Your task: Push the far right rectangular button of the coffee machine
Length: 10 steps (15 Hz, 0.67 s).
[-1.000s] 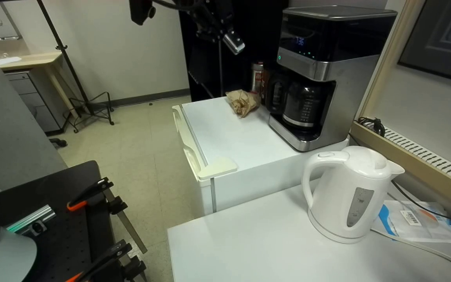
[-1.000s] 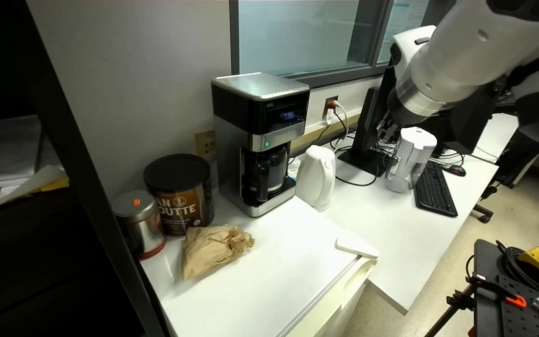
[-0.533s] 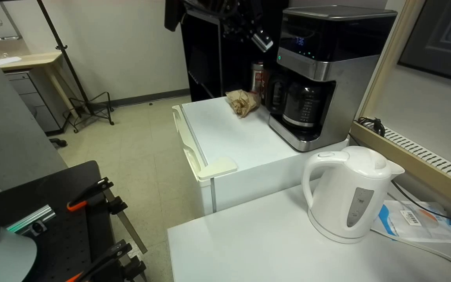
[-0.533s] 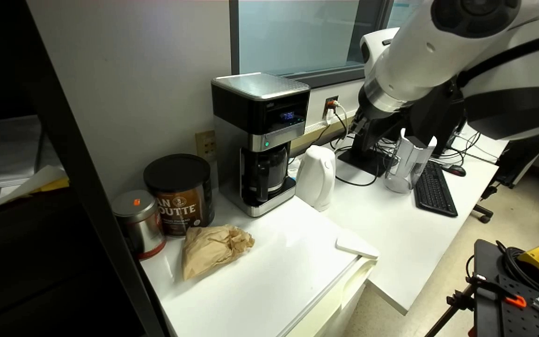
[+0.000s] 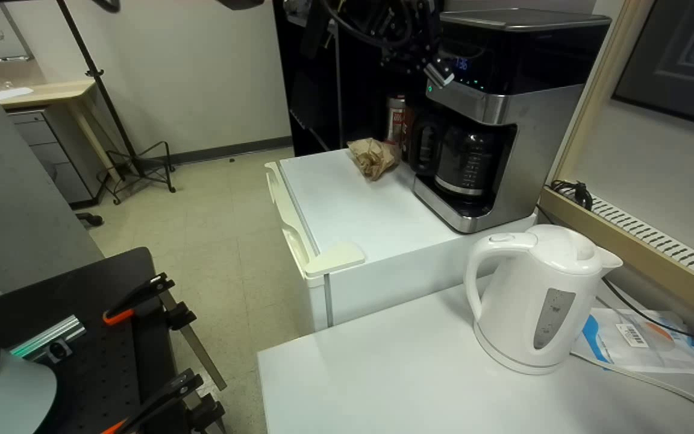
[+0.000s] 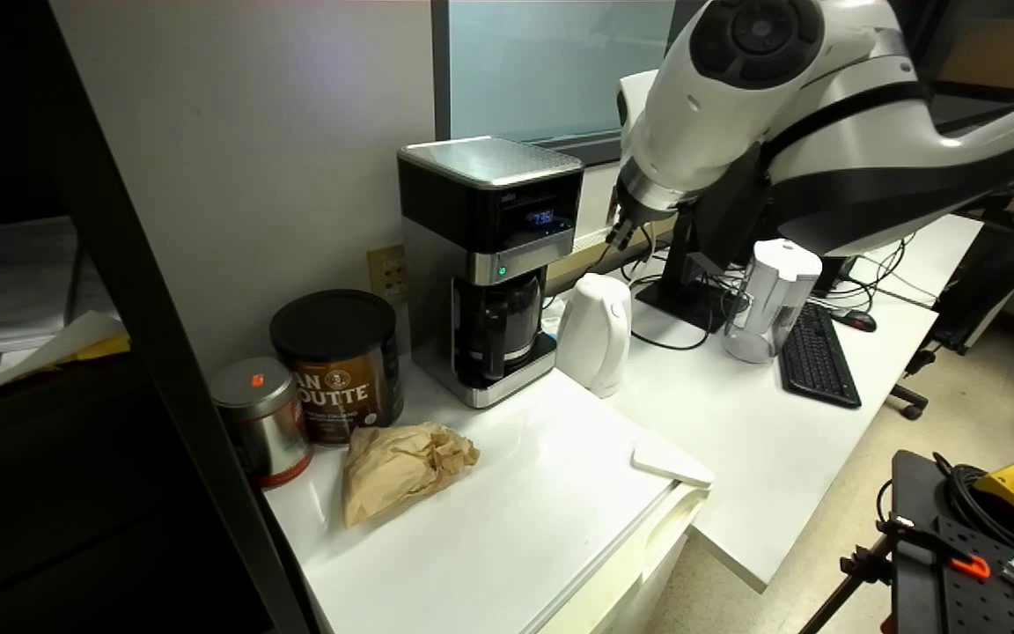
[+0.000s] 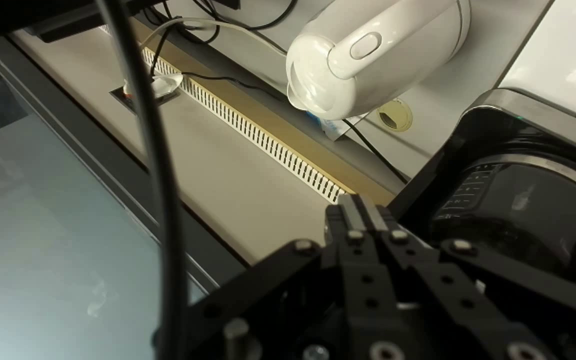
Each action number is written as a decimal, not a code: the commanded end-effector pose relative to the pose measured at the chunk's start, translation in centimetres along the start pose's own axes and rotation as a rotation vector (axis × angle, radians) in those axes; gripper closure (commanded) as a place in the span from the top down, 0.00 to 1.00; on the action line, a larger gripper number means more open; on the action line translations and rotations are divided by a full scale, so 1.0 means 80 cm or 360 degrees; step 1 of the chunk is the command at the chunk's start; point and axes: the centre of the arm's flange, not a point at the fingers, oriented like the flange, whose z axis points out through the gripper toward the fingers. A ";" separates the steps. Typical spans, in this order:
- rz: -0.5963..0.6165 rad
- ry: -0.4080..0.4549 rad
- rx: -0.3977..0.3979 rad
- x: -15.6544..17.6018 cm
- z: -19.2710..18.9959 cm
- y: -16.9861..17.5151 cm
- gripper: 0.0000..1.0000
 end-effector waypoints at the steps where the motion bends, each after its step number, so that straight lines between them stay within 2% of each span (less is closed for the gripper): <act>1: 0.0039 0.0032 -0.0007 0.038 0.025 -0.015 0.00; 10: 0.0060 0.0021 -0.0008 0.072 0.061 -0.031 0.00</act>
